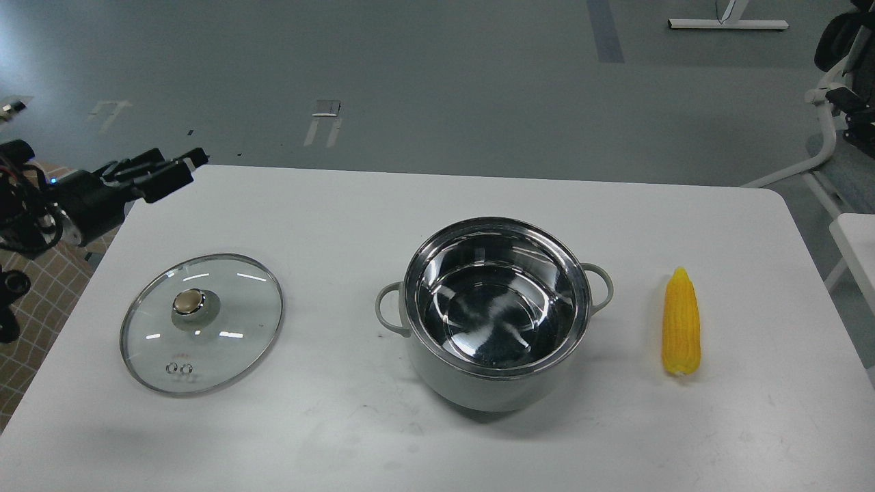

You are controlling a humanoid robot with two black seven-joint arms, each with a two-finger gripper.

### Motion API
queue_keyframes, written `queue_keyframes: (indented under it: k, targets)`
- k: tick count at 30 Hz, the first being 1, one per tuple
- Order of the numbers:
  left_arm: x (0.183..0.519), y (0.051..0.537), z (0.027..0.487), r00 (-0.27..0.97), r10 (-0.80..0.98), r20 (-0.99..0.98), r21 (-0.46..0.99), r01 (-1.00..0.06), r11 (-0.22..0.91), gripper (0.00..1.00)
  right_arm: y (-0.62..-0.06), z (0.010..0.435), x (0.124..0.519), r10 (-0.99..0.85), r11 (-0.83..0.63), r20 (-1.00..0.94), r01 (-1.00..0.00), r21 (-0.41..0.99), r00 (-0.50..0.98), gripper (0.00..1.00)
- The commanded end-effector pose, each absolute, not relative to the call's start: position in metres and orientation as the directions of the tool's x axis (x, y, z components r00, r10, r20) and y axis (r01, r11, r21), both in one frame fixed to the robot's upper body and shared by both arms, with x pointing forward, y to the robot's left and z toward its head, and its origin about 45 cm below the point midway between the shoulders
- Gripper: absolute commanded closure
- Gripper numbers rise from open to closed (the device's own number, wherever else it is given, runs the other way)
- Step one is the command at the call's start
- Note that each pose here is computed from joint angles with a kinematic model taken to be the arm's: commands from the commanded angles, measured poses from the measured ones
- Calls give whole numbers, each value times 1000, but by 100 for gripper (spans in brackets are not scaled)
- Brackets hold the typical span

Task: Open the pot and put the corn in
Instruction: 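Set the glass lid on the table beside the pot and release, then reach the right gripper to the yellow corn cob and grasp it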

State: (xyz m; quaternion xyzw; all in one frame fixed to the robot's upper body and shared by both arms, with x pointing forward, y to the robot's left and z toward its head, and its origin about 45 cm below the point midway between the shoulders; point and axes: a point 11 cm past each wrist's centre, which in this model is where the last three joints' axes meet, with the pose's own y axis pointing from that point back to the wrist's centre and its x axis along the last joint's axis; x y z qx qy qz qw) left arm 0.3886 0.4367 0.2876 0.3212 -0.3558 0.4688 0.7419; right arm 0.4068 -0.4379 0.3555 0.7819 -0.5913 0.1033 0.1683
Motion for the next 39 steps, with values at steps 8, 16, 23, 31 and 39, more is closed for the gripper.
queue_keyframes:
  k: [8,16,23,31,39]
  targets:
    - [462,373,387,297,948,112,-327,-890,317,4,-399,301,366,-534,-233,714,-891,390,452,0]
    - [472,369,400,355,922,-157,-452,-855,253,4,-388,242,349,-334,-182,744,-814,551,578,0]
    - [476,353,396,383,901,-206,-473,-845,251,4,-360,166,311,-188,-201,644,-671,714,742,0]
    - [476,352,395,383,900,-207,-474,-844,251,4,-349,133,303,-168,-183,609,-631,754,775,6]
    - [476,351,395,385,900,-205,-471,-845,254,3,-349,119,302,-197,-170,583,-613,771,788,28]
